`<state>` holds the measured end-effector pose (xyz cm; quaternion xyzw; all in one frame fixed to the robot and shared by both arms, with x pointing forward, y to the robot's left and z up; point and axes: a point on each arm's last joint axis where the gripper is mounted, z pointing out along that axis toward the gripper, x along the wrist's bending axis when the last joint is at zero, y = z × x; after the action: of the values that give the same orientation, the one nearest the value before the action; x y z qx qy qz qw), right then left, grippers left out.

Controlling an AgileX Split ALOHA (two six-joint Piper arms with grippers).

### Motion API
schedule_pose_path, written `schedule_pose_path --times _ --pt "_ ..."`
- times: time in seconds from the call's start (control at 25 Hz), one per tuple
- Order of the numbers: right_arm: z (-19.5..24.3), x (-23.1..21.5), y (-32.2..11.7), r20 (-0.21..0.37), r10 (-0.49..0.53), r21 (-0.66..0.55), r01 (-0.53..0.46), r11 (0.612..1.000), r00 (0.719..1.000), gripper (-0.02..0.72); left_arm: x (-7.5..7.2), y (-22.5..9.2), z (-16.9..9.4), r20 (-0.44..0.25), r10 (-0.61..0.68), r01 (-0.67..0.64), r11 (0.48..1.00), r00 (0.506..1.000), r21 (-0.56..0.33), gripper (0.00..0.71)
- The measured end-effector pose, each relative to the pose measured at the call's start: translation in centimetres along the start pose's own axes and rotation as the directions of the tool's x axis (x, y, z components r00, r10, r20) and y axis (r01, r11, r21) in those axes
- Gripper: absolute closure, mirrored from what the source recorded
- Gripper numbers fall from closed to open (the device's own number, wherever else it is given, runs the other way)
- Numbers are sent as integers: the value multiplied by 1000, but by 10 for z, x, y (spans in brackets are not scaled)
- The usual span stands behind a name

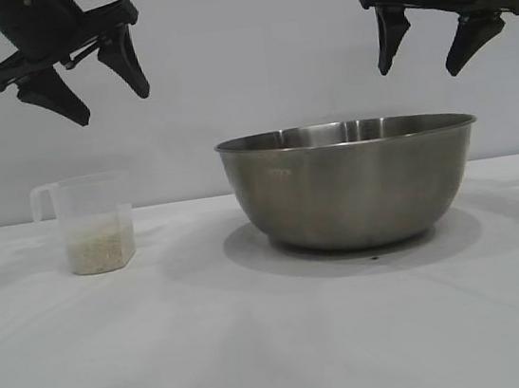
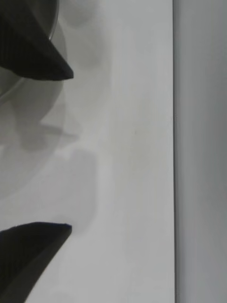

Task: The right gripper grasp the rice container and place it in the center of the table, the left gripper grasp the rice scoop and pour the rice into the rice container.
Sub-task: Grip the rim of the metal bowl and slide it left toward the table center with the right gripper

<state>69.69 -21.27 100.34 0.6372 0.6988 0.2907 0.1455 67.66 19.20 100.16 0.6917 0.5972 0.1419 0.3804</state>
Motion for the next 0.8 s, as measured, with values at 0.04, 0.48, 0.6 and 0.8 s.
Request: schedule_pose_path --times 0.04,0.48,0.6,0.8 --pt "0 0 0 0 0 0 0 1000 1000 176 0 0 0 0 0 0 1000 1000 0 193" --pt "-2 -1 -1 15 -25 17 24 1000 1000 176 0 0 0 0 0 0 1000 1000 0 193" --pt "-12 -1 1 27 -46 13 46 999 999 176 0 0 0 0 0 0 1000 1000 0 193" --pt "-29 2 1 23 -67 57 66 996 997 176 0 0 0 1 0 0 1000 1000 1 193"
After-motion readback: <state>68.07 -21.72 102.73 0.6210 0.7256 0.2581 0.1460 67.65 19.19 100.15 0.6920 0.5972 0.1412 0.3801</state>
